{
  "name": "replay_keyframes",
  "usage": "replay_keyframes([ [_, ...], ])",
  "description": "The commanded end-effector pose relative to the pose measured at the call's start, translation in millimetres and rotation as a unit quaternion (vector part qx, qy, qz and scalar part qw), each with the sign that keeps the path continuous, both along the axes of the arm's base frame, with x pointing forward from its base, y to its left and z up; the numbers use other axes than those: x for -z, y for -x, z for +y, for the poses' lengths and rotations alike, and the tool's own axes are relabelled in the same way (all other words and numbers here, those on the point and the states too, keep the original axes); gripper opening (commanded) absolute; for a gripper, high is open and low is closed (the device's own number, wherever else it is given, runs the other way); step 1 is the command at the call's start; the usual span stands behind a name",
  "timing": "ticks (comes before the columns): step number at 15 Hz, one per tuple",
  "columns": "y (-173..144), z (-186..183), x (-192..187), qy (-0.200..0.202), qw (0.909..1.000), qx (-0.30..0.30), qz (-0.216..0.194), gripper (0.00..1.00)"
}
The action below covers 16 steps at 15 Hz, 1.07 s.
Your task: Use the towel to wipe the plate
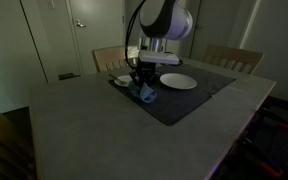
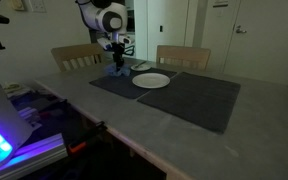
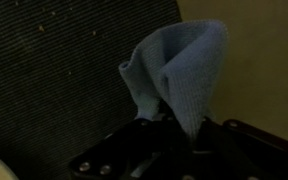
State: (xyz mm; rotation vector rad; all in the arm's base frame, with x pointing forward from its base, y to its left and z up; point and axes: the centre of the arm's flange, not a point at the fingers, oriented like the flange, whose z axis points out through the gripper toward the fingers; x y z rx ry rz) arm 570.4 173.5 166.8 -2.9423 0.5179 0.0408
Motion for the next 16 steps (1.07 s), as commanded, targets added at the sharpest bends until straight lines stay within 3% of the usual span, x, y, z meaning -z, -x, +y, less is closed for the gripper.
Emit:
replay_keyframes([
  [1, -10, 0, 12, 0.000, 0.9999, -0.010, -0.001, 0.03],
  [2, -10, 0, 11, 0.000, 0.9999, -0.011, -0.002, 0.11],
  [3, -11, 0, 9, 0.002, 0.9999, -0.012, -0.001, 0.36],
  [4, -10, -1, 6, 0.002, 0.9999, -0.012, 0.000, 0.37],
  [6, -10, -4, -4, 0.001, 1.0000, -0.009, -0.002, 0.48],
  [13, -7, -14, -48, 0.004, 0.9999, 0.008, -0.012, 0.98],
  [16, -11, -17, -55, -0.002, 1.0000, 0.001, -0.004, 1.00],
])
